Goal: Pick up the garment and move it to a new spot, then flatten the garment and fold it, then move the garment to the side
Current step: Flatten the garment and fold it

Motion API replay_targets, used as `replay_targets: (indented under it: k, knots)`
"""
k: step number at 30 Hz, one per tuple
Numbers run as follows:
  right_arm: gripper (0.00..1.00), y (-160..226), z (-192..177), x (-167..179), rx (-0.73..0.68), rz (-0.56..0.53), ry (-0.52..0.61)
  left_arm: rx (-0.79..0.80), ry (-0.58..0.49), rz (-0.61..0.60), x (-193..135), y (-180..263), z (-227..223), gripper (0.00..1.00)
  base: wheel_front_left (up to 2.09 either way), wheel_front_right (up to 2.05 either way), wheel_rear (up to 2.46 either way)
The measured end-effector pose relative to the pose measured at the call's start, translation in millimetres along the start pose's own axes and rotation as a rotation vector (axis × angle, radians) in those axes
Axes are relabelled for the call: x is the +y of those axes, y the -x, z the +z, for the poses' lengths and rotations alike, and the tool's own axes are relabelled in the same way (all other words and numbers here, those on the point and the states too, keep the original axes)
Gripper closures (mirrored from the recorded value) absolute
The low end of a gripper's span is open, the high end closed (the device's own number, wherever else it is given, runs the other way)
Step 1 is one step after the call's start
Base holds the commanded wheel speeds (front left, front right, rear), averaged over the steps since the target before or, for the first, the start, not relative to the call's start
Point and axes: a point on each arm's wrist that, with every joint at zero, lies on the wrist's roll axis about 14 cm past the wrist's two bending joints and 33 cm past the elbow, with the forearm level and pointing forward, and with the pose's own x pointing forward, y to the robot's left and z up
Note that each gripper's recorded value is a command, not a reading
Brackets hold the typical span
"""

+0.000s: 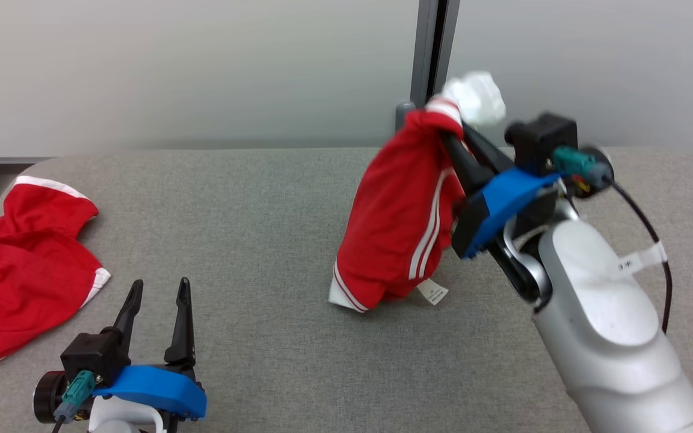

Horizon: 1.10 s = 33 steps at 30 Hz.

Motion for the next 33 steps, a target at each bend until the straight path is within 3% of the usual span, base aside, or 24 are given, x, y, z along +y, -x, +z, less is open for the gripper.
replay_targets:
  k: [9,17,22,33]
  knots:
    - [1.00,-34,117,48,-0.267,0.204,0.086,0.007,-0.005,0.004,4,-7,-2,0.00,0.00,0.00,0.00]
    - [1.00,-42,181,58,-0.445,0.262,-0.012,0.016,-0.006,0.016,8,-8,-5,0.00,0.00,0.00,0.00]
    - [1.00,-33,195,34,-0.479,0.210,-0.029,0.017,-0.007,0.012,6,-11,-5,0.00,0.00,0.00,0.00]
    - [1.00,7,138,12,-0.307,0.128,0.042,0.007,0.001,-0.010,-2,-21,-4,0.00,0.00,0.00,0.00]
